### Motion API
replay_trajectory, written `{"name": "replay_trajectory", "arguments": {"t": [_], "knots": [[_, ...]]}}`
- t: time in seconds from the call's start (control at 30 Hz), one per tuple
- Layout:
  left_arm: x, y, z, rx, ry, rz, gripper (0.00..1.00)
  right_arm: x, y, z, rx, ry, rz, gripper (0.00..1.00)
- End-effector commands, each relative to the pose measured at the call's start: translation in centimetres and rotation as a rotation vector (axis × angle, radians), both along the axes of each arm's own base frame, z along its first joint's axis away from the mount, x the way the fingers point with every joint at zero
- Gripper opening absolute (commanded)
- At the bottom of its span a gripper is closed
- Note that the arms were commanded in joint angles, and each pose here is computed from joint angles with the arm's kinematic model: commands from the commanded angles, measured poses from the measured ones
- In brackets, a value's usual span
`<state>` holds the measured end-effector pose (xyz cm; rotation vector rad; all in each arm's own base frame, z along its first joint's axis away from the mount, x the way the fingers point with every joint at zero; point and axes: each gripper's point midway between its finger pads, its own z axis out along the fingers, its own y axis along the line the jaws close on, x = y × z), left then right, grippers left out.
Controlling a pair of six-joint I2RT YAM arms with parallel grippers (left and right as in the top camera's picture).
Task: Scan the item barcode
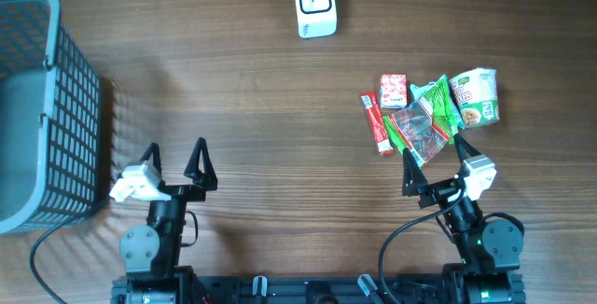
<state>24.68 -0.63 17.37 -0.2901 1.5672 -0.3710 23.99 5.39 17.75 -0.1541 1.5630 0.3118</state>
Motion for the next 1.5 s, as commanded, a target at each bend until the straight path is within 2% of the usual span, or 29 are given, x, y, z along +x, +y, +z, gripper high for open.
{"name": "replay_trajectory", "arguments": {"t": [0.0, 0.1, 0.2, 1.47], "knots": [[-0.1, -0.3, -1.5, 0.137, 0.049, -0.020, 1.00, -0.1, 0.2, 0.3, 0.012, -0.009, 0.012, 0.99], [-0.1, -0.9, -1.4, 0.315, 0.029, -0.057, 1.00, -0.1, 0.2, 0.3, 0.013, -0.009, 0.012, 1.00], [-0.2, -1.4, -1.4, 0.393, 0.019, -0.079, 1.00, -0.1, 0.2, 0.3, 0.013, -0.009, 0.012, 1.00], [-0.2, -1.4, -1.5, 0.393, 0.020, -0.078, 1.00, -0.1, 0.2, 0.3, 0.012, -0.009, 0.012, 1.00]]}}
